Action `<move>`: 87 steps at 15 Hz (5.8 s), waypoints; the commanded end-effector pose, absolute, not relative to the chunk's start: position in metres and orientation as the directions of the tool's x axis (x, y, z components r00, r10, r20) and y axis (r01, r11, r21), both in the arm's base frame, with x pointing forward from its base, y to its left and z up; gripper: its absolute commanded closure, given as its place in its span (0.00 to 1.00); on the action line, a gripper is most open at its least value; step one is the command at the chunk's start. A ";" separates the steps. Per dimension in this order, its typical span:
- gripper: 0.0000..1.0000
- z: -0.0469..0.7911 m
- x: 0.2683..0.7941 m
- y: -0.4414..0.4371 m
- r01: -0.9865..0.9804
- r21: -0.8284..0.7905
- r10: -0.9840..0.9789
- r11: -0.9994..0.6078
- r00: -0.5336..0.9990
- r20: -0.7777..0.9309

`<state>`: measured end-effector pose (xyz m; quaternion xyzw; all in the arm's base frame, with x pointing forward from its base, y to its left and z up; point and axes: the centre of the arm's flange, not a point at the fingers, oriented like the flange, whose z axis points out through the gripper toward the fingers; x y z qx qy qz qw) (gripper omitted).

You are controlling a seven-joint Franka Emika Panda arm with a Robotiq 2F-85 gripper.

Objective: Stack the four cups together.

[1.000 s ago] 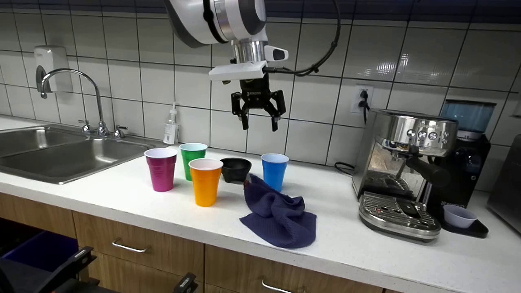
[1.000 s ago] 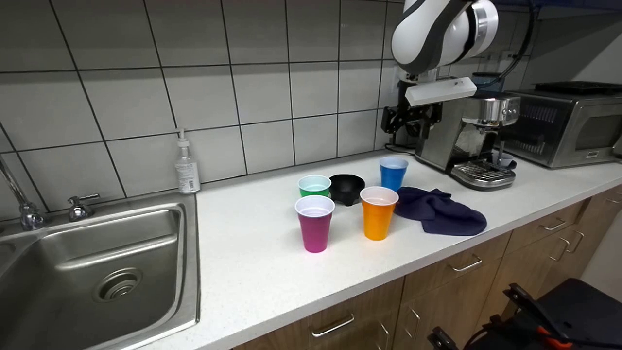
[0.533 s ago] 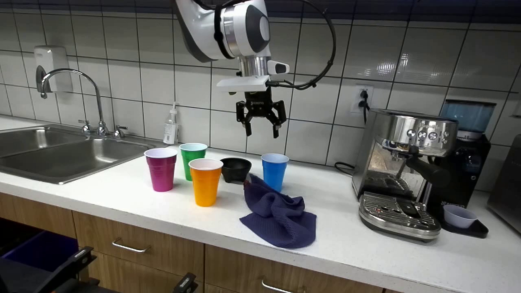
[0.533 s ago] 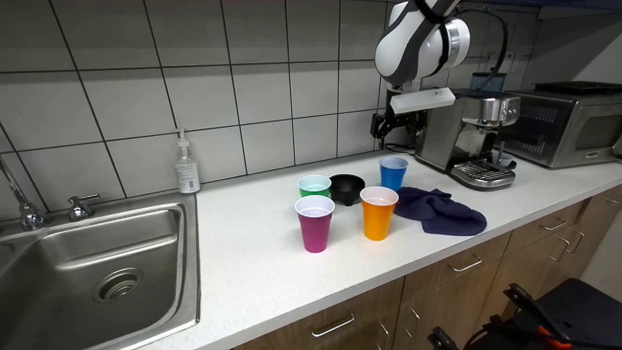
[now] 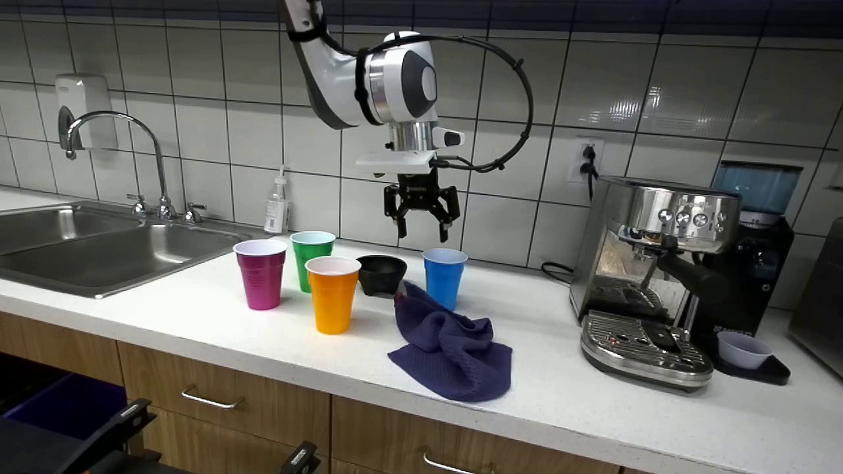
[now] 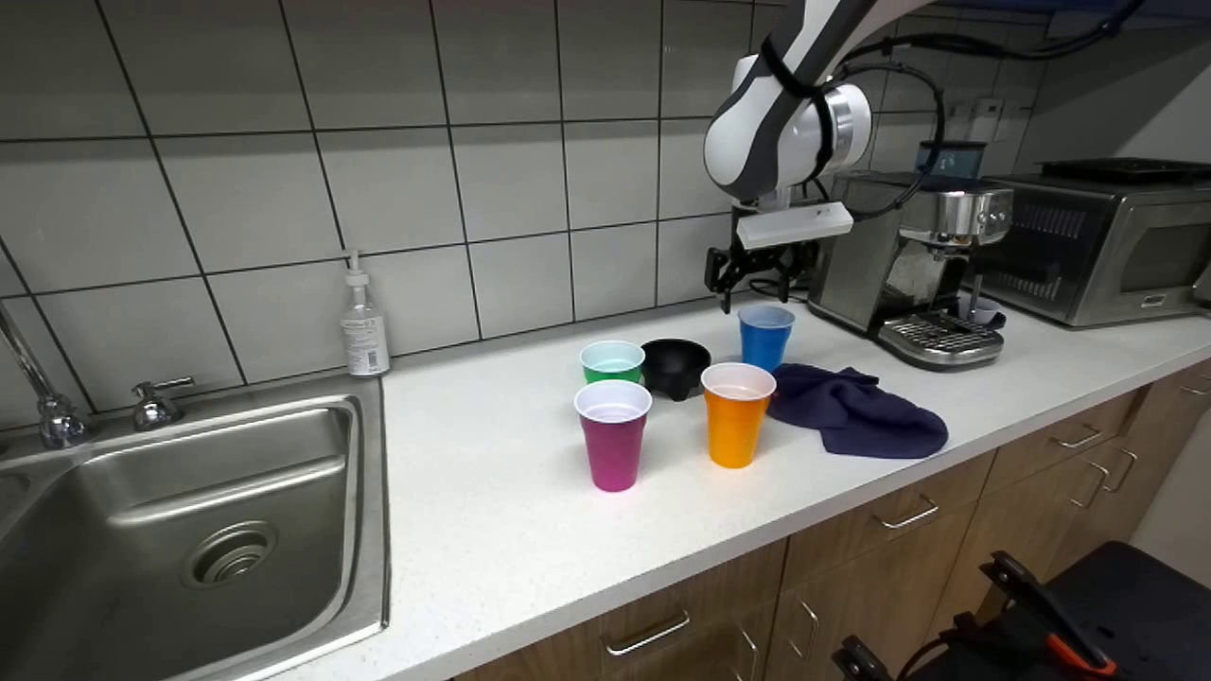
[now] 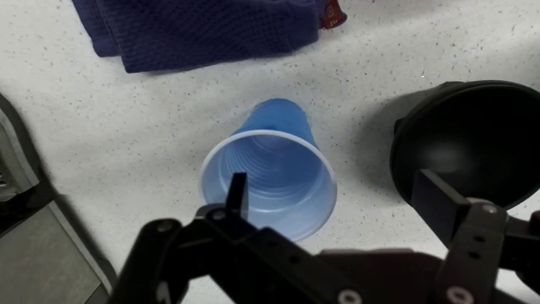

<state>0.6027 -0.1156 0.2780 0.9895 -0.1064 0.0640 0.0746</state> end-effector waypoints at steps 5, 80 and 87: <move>0.00 0.258 0.640 -0.121 -0.242 0.130 -0.226 -0.962 0.966 0.124; 0.99 0.386 0.445 0.007 0.006 0.023 0.011 -1.000 0.979 0.205; 0.99 0.372 0.442 0.020 0.037 0.035 0.043 -0.999 0.982 0.184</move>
